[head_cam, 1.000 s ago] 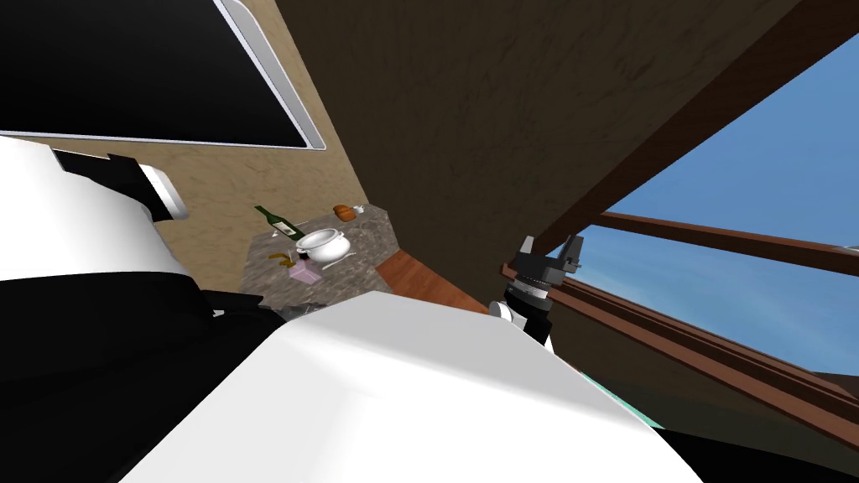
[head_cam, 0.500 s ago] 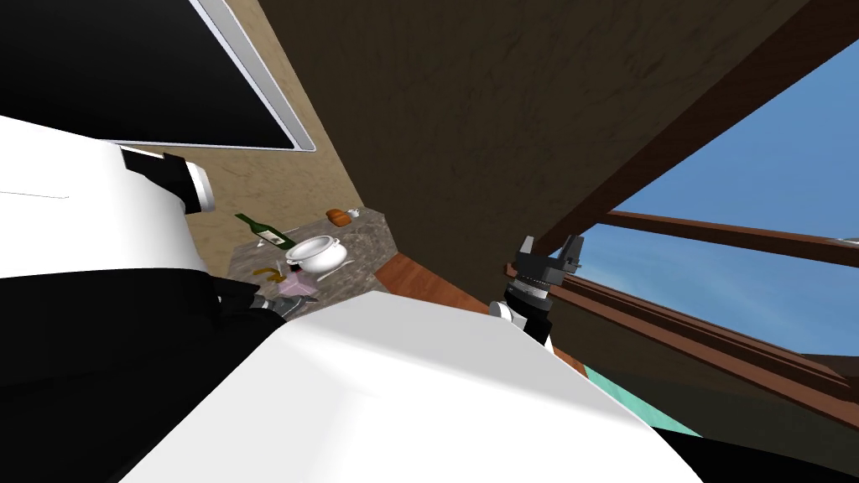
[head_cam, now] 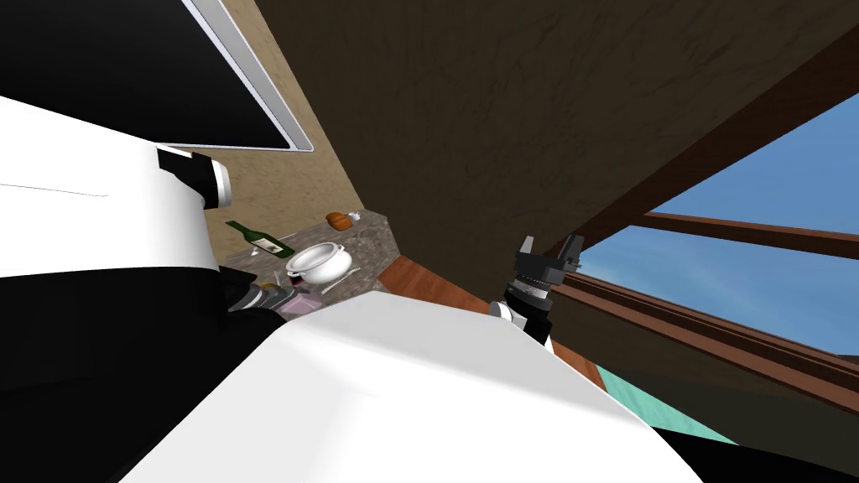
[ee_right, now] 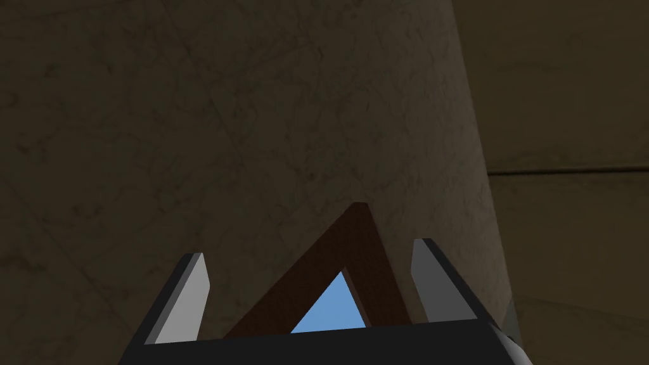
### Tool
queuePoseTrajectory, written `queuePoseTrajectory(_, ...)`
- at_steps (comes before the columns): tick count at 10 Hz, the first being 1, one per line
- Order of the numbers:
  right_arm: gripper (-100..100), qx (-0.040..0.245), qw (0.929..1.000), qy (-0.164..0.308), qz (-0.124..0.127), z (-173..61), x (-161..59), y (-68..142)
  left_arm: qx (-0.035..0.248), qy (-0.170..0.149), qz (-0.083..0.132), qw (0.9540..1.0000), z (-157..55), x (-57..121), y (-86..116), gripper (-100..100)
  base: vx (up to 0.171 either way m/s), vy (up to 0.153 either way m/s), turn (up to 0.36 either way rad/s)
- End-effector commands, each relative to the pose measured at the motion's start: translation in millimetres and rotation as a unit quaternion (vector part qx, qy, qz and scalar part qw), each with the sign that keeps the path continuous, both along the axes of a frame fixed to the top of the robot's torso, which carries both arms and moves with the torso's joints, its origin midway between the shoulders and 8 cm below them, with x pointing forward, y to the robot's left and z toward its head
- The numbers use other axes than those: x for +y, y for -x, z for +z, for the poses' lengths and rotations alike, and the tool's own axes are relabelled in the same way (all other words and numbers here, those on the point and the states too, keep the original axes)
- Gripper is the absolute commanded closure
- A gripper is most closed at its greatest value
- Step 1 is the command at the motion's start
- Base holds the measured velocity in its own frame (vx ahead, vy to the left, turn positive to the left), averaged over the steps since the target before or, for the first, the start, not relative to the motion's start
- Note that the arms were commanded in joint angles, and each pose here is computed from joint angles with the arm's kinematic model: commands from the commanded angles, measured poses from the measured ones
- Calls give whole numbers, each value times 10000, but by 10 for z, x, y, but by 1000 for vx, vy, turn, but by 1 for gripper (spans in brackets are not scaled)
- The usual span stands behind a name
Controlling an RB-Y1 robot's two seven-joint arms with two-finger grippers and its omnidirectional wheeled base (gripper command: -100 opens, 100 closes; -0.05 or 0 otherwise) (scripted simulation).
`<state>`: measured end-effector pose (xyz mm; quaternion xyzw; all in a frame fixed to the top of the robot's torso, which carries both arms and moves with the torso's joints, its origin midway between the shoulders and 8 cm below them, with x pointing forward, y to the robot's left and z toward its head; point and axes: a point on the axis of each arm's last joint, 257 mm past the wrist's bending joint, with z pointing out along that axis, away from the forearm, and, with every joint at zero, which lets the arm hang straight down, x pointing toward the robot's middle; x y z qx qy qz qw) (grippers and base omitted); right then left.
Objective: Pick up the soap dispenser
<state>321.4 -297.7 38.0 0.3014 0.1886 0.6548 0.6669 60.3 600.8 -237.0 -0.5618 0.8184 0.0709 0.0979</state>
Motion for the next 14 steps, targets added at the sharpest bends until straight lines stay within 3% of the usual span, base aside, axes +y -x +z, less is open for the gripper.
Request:
queuePoseTrajectory(1, 0, 0, 10000, 0, 0, 0, 0, 0, 0, 0, 0, 10000, 0, 0, 0, -100, 21, 104, -20)
queuePoseTrajectory(2, 0, 0, 10000, -1, 0, 0, 0, 0, -3, -12, -5, 10000, 6, 10, -5, 0, 5, 20, -1)
queuePoseTrajectory(3, 0, -1, 10000, -2, 1, 0, 1, 0, -2, -11, 7, 10000, -35, 55, 22, -100, 9, -5, -24)
queuePoseTrajectory(10, 0, -1, 10000, -3, 1, 0, 1, 0, -10, -38, 60, 10000, -191, 226, 115, -100, 8, -28, -20)
queuePoseTrajectory(11, 0, -1, 10000, -3, 1, 0, 1, 0, -3, -43, 63, 10000, -192, 231, 121, 100, -1, -1, 11)
queuePoseTrajectory(14, 0, -1, 10000, -2, 1, 0, 1, 0, -2, -41, 66, 10000, -192, 230, 123, 100, 0, 0, 0)
